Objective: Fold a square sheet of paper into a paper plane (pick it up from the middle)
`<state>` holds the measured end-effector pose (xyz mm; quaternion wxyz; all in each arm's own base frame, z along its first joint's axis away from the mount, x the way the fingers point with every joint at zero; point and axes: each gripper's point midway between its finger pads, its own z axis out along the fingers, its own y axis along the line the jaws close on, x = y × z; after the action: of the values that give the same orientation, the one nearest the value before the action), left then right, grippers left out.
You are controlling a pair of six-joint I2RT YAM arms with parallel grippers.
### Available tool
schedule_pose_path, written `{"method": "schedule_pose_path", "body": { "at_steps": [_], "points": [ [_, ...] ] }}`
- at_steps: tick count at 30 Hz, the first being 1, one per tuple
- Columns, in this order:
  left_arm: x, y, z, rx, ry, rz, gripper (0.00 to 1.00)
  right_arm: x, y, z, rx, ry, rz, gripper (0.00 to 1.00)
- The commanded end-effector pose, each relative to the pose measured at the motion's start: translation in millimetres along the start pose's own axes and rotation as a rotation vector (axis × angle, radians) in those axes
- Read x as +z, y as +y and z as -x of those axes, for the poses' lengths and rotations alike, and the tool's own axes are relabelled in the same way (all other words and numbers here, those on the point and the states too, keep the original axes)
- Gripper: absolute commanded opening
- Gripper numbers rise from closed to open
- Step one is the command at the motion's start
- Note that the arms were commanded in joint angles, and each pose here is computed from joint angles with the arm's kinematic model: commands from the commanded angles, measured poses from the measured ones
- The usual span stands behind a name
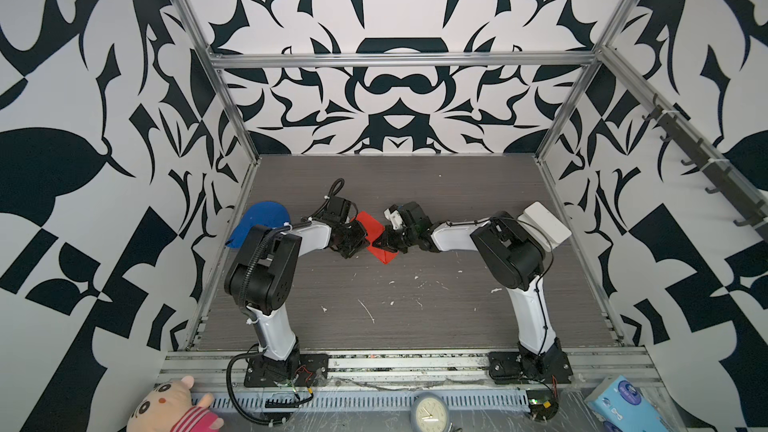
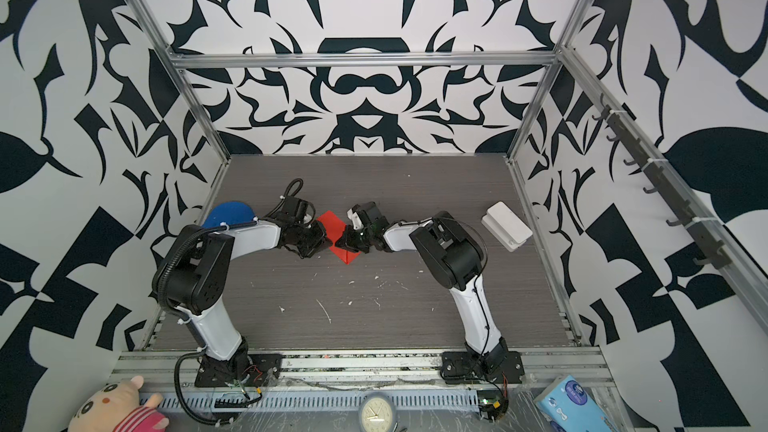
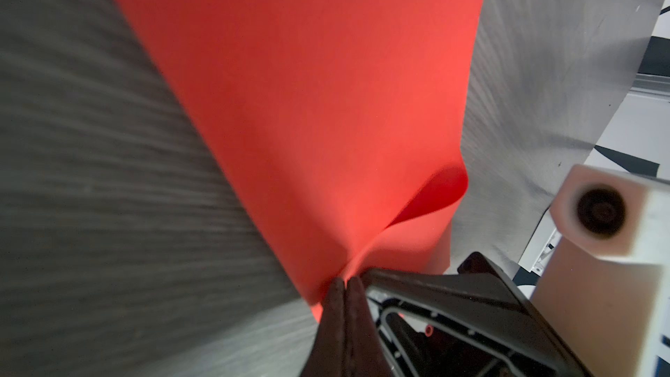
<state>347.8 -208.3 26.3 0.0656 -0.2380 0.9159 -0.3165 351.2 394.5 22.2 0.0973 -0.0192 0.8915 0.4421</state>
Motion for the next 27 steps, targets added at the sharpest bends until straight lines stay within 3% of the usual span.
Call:
{"method": "schedule_pose_path", "body": {
  "at_steps": [1, 6, 15, 27],
  "points": [
    [8, 3, -1, 0.006, 0.019, 0.024, 0.00, 3, -45, -22, 0.072, 0.058, -0.154, 0.00],
    [14, 11, -10, 0.009, 0.052, 0.042, 0.00, 3, -40, -21, 0.065, 0.058, -0.133, 0.00],
    [15, 59, -23, -0.004, 0.061, 0.196, 0.00, -17, 10, -19, -0.036, 0.091, 0.030, 0.00],
    [19, 74, -22, -0.020, 0.045, 0.248, 0.00, -41, -27, -64, 0.016, 0.169, -0.047, 0.00]
  ]
}}
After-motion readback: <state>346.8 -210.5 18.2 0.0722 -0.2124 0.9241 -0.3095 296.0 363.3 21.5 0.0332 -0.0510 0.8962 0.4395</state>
